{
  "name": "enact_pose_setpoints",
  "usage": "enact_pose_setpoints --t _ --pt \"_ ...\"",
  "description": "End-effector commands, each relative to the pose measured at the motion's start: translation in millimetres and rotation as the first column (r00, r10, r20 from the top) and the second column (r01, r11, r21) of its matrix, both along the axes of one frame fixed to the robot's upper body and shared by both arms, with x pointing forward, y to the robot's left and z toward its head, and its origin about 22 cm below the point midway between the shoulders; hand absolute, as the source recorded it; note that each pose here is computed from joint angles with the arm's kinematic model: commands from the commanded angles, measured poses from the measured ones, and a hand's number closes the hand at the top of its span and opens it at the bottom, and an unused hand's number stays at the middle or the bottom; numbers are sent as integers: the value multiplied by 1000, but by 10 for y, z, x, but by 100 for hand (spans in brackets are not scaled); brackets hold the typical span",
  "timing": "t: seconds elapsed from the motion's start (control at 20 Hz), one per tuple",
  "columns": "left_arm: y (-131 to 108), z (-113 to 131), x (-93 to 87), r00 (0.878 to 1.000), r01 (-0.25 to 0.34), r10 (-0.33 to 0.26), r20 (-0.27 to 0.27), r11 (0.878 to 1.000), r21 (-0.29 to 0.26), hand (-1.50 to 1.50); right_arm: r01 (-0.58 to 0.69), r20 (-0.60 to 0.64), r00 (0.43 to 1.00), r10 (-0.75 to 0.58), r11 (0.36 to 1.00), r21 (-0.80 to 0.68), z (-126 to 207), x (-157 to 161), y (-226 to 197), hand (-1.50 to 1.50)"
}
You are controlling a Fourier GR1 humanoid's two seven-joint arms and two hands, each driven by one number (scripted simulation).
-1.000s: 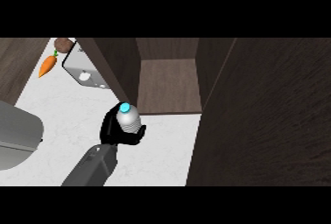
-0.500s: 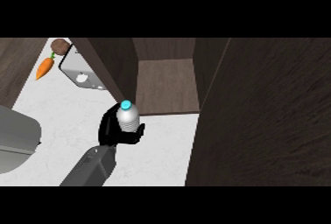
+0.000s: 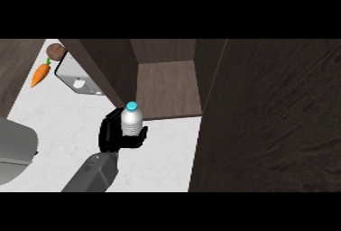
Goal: Pick up the bottled water, place it into the cabinet and close the cabinet
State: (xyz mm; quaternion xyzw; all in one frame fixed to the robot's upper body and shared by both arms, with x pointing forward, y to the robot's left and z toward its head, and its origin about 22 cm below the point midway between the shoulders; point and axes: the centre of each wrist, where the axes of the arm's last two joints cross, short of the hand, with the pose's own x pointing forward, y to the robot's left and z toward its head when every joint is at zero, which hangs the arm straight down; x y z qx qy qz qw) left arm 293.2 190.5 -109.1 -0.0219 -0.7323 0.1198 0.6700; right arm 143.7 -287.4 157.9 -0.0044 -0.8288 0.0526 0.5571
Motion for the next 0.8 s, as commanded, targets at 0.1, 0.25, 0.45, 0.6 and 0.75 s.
enact_pose_setpoints --t 0.1,0.25,0.45,0.6,0.75 --pt "-848 880 681 980 148 -155 125 987 64 150 -26 9 1000 26 999 28 17 1 -134 -150" --pt "-864 846 660 988 97 -107 114 991 92 150 -78 17 997 78 997 29 23 34 -136 -150" --pt "-827 783 636 996 41 -49 77 993 110 150 -81 23 997 80 995 51 48 42 -190 -150" --pt "-742 818 667 998 -2 -6 63 992 129 150 -85 32 996 83 995 50 88 48 -257 -150" --pt "-689 745 638 997 -56 45 65 981 185 150 -93 10 996 93 994 63 17 68 -321 -150"
